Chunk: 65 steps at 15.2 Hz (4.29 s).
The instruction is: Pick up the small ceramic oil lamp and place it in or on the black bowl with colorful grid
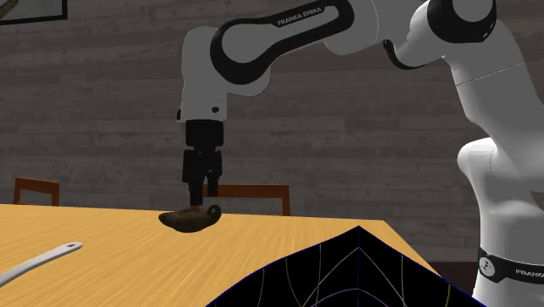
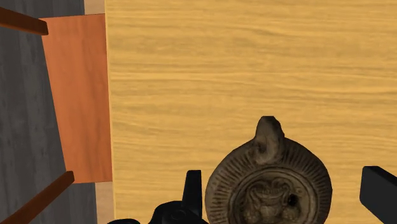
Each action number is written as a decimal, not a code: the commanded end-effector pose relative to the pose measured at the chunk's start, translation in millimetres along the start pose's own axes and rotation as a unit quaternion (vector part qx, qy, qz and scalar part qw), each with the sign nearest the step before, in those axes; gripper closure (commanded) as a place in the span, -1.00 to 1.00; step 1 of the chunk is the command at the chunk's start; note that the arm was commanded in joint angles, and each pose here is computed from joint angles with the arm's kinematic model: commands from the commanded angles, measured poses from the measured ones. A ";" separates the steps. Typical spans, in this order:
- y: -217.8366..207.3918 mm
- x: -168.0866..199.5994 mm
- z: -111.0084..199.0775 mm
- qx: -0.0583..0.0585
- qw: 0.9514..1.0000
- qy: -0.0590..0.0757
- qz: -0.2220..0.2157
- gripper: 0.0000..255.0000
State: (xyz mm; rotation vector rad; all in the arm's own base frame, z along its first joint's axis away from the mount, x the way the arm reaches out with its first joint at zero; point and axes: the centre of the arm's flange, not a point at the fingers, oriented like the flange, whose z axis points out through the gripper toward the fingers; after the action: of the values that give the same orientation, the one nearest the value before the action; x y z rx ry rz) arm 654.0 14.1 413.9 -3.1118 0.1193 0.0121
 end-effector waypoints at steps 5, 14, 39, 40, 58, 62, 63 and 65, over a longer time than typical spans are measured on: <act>0.0 0.0 0.0 0.000 1.000 0.000 0.000 1.00; -0.6 -0.2 -21.1 0.000 1.000 0.000 0.000 1.00; -4.1 -1.4 -153.0 0.000 1.000 0.000 0.000 1.00; -4.3 -1.4 -158.3 0.000 1.000 0.000 0.000 1.00; -179.5 -93.9 -178.3 0.000 1.000 0.000 0.000 1.00; -226.2 -118.5 -180.6 0.000 1.000 0.000 0.000 1.00; -237.9 -124.7 -181.1 0.000 1.000 0.000 0.000 1.00; -261.2 -137.0 -182.2 0.000 1.000 0.000 0.000 1.00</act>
State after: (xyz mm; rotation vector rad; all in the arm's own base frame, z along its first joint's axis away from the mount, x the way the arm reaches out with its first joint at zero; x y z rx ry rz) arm 544.8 269.3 600.7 -3.1117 0.1169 0.0125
